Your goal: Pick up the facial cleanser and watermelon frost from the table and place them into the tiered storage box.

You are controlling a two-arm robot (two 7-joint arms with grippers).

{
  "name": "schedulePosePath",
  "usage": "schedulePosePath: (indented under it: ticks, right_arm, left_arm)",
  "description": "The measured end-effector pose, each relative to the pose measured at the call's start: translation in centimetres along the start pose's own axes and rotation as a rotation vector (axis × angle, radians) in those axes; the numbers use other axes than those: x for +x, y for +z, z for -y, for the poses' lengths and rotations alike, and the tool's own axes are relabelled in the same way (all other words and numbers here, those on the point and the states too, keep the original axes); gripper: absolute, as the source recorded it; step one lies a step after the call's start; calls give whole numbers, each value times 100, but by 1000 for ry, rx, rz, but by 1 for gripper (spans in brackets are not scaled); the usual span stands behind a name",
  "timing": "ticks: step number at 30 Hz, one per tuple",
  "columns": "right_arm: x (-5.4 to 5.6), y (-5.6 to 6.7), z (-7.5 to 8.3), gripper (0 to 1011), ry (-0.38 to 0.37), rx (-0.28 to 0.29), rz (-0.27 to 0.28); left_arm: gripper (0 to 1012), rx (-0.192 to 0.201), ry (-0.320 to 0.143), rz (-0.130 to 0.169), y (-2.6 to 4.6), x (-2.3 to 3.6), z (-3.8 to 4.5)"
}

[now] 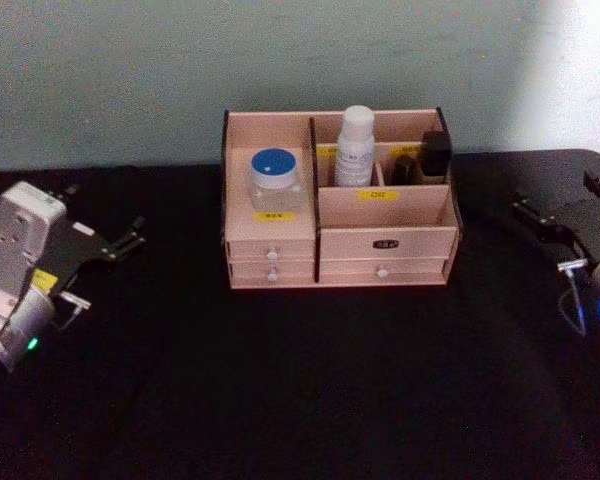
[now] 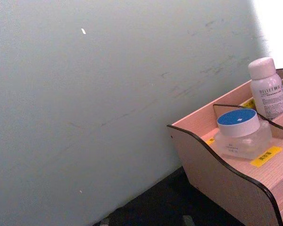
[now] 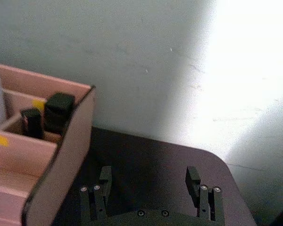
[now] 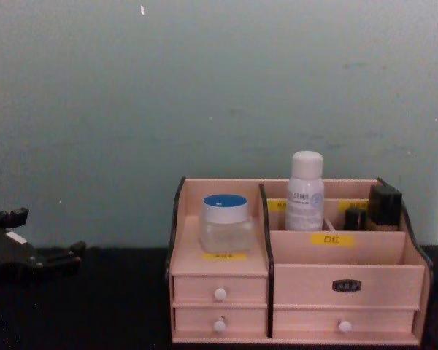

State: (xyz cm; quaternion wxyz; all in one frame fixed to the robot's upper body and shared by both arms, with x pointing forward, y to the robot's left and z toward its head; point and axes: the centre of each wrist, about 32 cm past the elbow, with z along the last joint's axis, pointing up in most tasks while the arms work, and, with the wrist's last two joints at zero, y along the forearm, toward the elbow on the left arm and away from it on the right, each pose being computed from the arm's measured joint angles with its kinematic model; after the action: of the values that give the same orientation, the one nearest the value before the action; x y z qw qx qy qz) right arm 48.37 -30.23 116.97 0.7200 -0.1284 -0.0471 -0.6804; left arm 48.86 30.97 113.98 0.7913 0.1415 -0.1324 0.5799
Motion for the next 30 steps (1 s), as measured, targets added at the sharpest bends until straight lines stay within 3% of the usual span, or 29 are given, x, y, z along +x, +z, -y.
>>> schedulePosePath:
  ticks: [10, 30]
  right_arm:
    - [-161, -211, -132, 1002, -37, -46, 27]
    - [-149, -196, -125, 1002, -35, -42, 28]
  left_arm:
    - [1001, 0, 0, 0, 0, 0, 0]
    - [1001, 0, 0, 0, 0, 0, 0]
